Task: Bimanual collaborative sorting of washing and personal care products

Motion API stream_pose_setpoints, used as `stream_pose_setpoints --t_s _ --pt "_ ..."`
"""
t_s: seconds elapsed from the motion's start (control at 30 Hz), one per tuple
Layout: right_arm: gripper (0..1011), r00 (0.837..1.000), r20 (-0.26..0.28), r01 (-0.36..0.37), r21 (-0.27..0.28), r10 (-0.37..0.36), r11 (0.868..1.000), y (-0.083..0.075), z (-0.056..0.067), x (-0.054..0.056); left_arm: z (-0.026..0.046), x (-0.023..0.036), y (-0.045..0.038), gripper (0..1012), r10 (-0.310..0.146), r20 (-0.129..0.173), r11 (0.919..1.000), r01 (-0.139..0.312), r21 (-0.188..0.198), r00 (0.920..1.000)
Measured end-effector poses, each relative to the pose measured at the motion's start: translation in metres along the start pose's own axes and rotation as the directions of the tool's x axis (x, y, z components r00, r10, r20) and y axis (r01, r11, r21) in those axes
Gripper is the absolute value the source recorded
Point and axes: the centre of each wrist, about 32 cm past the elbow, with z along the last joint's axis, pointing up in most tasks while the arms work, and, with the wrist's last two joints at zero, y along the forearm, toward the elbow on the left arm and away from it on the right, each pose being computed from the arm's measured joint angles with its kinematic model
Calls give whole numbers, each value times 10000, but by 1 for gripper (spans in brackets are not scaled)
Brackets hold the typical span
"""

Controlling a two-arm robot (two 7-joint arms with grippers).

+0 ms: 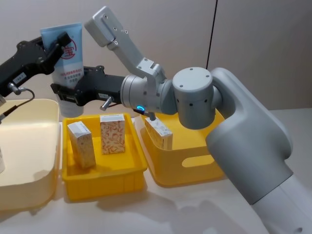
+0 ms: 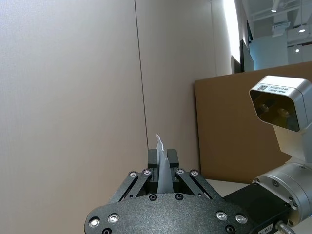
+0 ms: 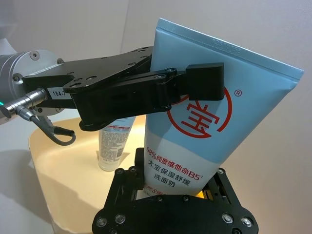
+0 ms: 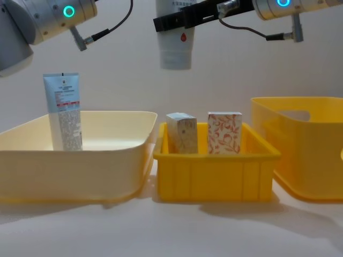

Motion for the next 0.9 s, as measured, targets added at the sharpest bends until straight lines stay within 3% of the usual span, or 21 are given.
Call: stream_pose_setpoints --t_s 0.57,0.9 --pt "452 10000 -1 -1 2 1 10000 2 2 0 0 0 0 116 0 -1 10000 0 2 10000" --pt "453 10000 -1 1 -1 -1 10000 2 2 1 0 0 0 117 0 -1 10000 0 1 10000"
